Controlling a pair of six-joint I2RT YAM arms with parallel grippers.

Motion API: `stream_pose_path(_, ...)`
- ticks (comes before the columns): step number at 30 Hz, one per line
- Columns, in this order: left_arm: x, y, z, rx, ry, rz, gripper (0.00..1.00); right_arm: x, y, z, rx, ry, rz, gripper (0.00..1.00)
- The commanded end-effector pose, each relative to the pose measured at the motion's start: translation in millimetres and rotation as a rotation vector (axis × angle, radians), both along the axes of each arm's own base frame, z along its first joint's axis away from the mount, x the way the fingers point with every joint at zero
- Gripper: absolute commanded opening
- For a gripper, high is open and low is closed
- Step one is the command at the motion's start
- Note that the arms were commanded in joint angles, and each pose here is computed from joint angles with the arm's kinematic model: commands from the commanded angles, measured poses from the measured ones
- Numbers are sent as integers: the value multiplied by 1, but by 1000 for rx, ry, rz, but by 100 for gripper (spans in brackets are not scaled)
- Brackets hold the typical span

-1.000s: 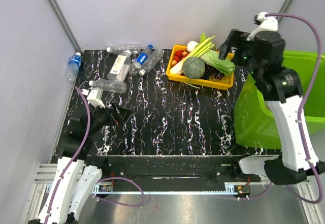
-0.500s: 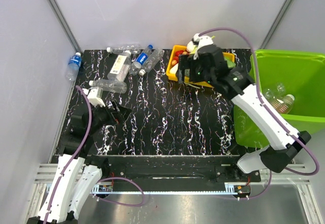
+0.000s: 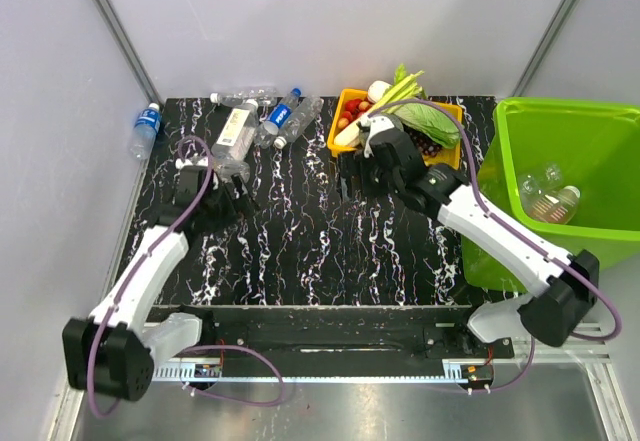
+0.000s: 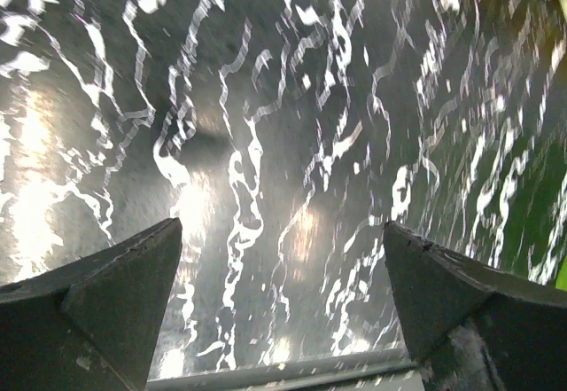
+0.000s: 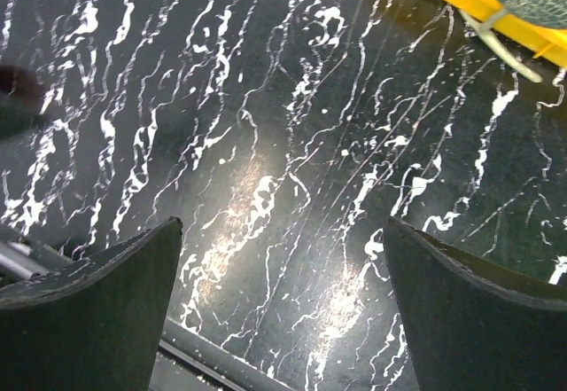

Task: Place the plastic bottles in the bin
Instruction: Pick up the plastic bottle at the center of the board.

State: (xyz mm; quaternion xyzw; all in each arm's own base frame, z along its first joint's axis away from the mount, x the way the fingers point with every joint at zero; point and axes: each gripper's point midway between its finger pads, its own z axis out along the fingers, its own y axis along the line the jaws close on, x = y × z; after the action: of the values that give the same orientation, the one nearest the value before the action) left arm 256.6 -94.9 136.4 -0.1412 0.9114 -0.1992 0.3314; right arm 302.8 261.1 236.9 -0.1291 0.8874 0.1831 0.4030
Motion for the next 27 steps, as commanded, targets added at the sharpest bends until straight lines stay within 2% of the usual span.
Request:
stream_pose_path(1,62,35,50,32,-32,300,99,-15,20,46,185,-133,123,100)
stream_pose_path(5,100,57,29,-116,119,540,98,-25,17,46,193,-137,158,100)
stream_pose_path(7,117,56,19,-177,157,572,94,-32,20,46,210,-136,195,99)
stream_pose_path(10,136,70,0,-189,185,636,91,-46,31,56,291,-141,282,99)
stream_pose_path(19,150,138,-9,-205,132,973,91,-78,25,72,339,-186,395,99)
stream_pose_path(24,160,157,-12,-193,123,1073,91,-88,21,57,353,-138,395,99)
stream_pose_path(27,173,164,-14,-197,122,1068,90,-85,25,51,345,-129,403,100)
